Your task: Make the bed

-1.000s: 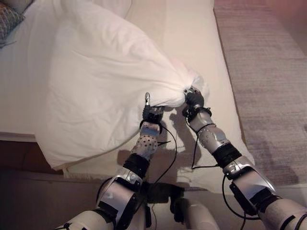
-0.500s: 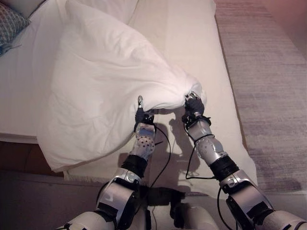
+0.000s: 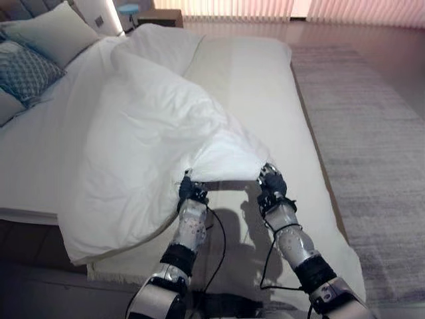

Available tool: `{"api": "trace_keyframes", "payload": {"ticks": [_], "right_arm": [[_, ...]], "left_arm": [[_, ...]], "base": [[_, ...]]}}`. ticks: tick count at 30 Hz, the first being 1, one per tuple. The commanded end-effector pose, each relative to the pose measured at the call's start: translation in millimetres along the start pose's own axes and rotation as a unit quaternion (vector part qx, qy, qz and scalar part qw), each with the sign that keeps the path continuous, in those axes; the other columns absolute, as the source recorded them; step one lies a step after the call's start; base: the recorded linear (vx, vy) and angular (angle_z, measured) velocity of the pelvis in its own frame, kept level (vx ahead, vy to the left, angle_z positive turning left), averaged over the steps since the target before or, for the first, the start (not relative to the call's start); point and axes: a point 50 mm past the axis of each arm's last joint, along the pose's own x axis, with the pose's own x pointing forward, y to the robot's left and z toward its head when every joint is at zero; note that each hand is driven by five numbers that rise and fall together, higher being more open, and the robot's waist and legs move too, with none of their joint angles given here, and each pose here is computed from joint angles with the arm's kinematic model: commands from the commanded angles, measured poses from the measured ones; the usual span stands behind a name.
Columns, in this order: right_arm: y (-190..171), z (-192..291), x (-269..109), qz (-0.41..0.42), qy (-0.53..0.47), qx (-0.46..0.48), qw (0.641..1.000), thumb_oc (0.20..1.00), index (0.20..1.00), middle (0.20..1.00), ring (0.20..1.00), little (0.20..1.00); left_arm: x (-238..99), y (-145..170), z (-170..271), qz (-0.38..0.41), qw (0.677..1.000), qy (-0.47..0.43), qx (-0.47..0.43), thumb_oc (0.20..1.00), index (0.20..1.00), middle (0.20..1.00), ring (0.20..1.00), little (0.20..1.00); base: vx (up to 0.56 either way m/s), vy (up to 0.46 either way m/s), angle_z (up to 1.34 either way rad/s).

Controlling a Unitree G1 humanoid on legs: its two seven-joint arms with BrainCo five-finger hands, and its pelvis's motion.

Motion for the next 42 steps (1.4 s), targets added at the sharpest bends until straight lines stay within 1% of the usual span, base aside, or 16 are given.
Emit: {"api": "trace_keyframes", "payload": {"ticks": [1, 9, 10, 11, 12, 14, 18, 24, 25, 27, 29, 30, 31, 39, 41, 42], "right_arm": [[-53.0, 23.3, -2.4, -0.081, -0.064, 0.014, 0.995, 0.2, 0.2, 0.2, 0.2, 0.2], [-67.2, -1.9, -11.0, -0.088, -0.01, -0.01, 0.996, 0.2, 0.2, 0.2, 0.2, 0.2], [-70.6, -8.8, -13.9, -0.09, 0.004, -0.02, 0.996, 0.52, 0.52, 0.52, 0.52, 0.52], [-70.6, -8.9, -13.9, -0.09, 0.004, -0.02, 0.996, 0.602, 0.602, 0.602, 0.602, 0.602], [-76.3, -21.2, -19.6, -0.097, 0.029, -0.035, 0.994, 1.0, 1.0, 1.0, 1.0, 1.0], [-80.6, -30.5, -24.8, -0.101, 0.047, -0.038, 0.993, 1.0, 1.0, 1.0, 1.0, 1.0], [-89.7, -67.8, -48.8, -0.086, 0.132, -0.05, 0.986, 1.0, 1.0, 1.0, 1.0, 1.0], [-78.2, -102.3, -69.0, 0.021, 0.243, -0.049, 0.969, 1.0, 1.0, 1.0, 1.0, 1.0], [-71.3, -106.8, -70.5, 0.048, 0.259, -0.038, 0.964, 1.0, 1.0, 1.0, 1.0, 1.0], [-63.9, -114.8, -73.6, 0.068, 0.285, 0.003, 0.956, 1.0, 1.0, 1.0, 1.0, 1.0], [-61.2, -117.6, -73.6, 0.07, 0.292, 0.025, 0.953, 1.0, 1.0, 1.0, 1.0, 1.0], [-53.8, -121.6, -72.7, 0.072, 0.298, 0.076, 0.949, 1.0, 1.0, 1.0, 1.0, 1.0], [-49.9, -123.4, -71.7, 0.071, 0.299, 0.1, 0.946, 1.0, 1.0, 1.0, 1.0, 1.0], [-30.0, -130.8, -66.1, 0.074, 0.309, 0.166, 0.933, 1.0, 1.0, 1.0, 1.0, 1.0], [-23.6, -131.5, -63.3, 0.069, 0.304, 0.19, 0.931, 1.0, 1.0, 1.0, 1.0, 1.0], [-14.9, -129.2, -59.0, 0.066, 0.29, 0.229, 0.927, 1.0, 1.0, 1.0, 1.0, 1.0]], "left_arm": [[5.3, 7.1, 71.9, -0.036, 0.989, -0.141, 0.027, 0.2, 0.2, 0.2, 0.2, 0.2], [-3.4, -6.6, 60.9, -0.099, 0.987, -0.12, 0.05, 0.2, 0.2, 0.2, 0.2, 0.2], [-4.2, -9.1, 61.9, -0.108, 0.985, -0.122, 0.056, 0.2, 0.2, 0.2, 0.2, 0.2], [-4.3, -9.1, 61.9, -0.108, 0.985, -0.122, 0.056, 0.2, 0.2, 0.2, 0.2, 0.2], [-4.9, -14.6, 64.5, -0.12, 0.982, -0.127, 0.068, 0.2, 0.2, 0.2, 0.2, 0.2], [-6.5, -20.3, 66.4, -0.134, 0.98, -0.131, 0.073, 0.2, 0.2, 0.2, 0.2, 0.2], [-13.6, -49.7, 72.4, -0.192, 0.966, -0.148, 0.085, 0.2, 0.2, 0.2, 0.2, 0.2], [-25.5, -85.9, 65.1, -0.284, 0.944, -0.135, 0.103, 0.2, 0.2, 0.2, 0.2, 0.2], [-28.0, -91.2, 62.1, -0.301, 0.939, -0.129, 0.105, 0.2, 0.2, 0.2, 0.2, 0.2], [-31.0, -95.2, 54.3, -0.32, 0.935, -0.113, 0.107, 0.2, 0.2, 0.2, 0.2, 0.2], [-32.0, -97.1, 50.9, -0.327, 0.933, -0.105, 0.105, 0.2, 0.2, 0.2, 0.2, 0.2], [-34.8, -97.4, 43.0, -0.341, 0.931, -0.085, 0.101, 0.2, 0.2, 0.2, 0.2, 0.2], [-36.2, -97.3, 39.6, -0.347, 0.929, -0.075, 0.101, 0.2, 0.2, 0.2, 0.2, 0.2], [-50.4, -102.5, 20.4, -0.4, 0.91, -0.024, 0.108, 0.2, 0.2, 0.2, 0.2, 0.2], [-55.3, -104.6, 17.0, -0.413, 0.905, -0.013, 0.103, 0.2, 0.2, 0.2, 0.2, 0.2], [-61.9, -105.4, 12.4, -0.426, 0.9, 0.002, 0.092, 0.2, 0.2, 0.2, 0.2, 0.2]], "base": [[-0.05, -0.002, 0.16], [-0.03, 0.025, 0.4], [0.01, 0.038, 0.33], [0.01, 0.055, 0.21], [0.01, 0.056, 0.09], [0.01, 0.055, 0.1], [-0.03, 0.053, 0.07], [-0.03, 0.025, -0.08], [-0.02, 0.012, -0.12], [0.01, 0.01, -0.15], [0.02, 0.004, -0.09], [0.0, 0.0, 0.0], [0.02, 0.01, -0.04], [0.0, -0.004, -0.08], [0.01, -0.004, -0.02], [0.02, -0.002, -0.03]]}}
